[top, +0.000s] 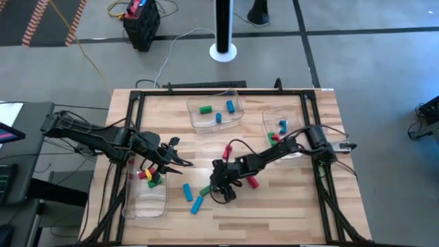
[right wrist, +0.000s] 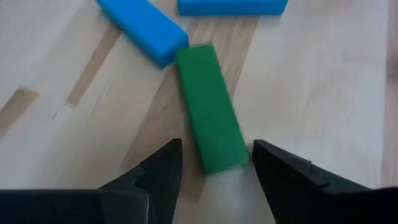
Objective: Sort blocks by size
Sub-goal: Put the green rectangle block into the left transparent bin
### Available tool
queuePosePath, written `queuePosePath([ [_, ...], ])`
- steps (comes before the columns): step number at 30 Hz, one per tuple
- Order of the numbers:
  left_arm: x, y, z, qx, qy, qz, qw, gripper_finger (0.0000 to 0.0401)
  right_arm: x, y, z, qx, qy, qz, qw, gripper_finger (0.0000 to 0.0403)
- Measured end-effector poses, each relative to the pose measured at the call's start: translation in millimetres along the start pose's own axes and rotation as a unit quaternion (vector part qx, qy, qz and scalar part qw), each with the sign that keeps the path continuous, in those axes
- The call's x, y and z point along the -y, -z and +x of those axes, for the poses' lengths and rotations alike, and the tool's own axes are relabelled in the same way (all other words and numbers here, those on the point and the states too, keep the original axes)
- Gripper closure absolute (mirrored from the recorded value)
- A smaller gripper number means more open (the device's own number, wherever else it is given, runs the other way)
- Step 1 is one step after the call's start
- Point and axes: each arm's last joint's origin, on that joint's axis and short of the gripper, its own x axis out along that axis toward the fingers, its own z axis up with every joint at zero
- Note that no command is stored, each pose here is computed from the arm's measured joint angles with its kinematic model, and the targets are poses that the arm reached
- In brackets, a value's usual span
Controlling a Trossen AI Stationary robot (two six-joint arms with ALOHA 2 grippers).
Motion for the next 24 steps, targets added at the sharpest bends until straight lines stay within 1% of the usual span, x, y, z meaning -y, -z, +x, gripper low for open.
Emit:
queuePosePath([
  [4, -0.1, -0.8, 0.0, 0.004, 0.0, 0.002, 1.0, 0.0273, 0.3, 1.2, 2.7, 0.001, -0.001, 0.0, 1.0, 0.0172],
  [7, -0.1, -0.9, 0.0, 0.005, -0.001, 0.002, 1.0, 0.0273, 0.3, 0.7, 2.4, 0.003, -0.001, -0.002, 1.0, 0.0186],
  [15, -0.3, -2.3, 0.0, 0.012, -0.001, 0.003, 1.0, 0.0273, -0.1, -0.2, 1.6, 0.004, 0.0, -0.014, 1.0, 0.0263],
  [17, -0.3, -2.3, 0.0, 0.012, -0.001, 0.003, 1.0, 0.0273, -0.1, -0.4, 1.4, 0.005, 0.0, -0.014, 1.0, 0.0274],
  [20, -0.3, -2.3, 0.0, 0.012, -0.001, 0.003, 1.0, 0.0273, -0.3, -0.5, 1.4, 0.005, 0.0, -0.014, 1.0, 0.0274],
  [24, -0.3, -2.3, 0.0, 0.012, -0.001, 0.003, 1.0, 0.0273, -0.5, -1.7, -1.0, 0.005, 0.0, -0.009, 1.0, 0.0259],
])
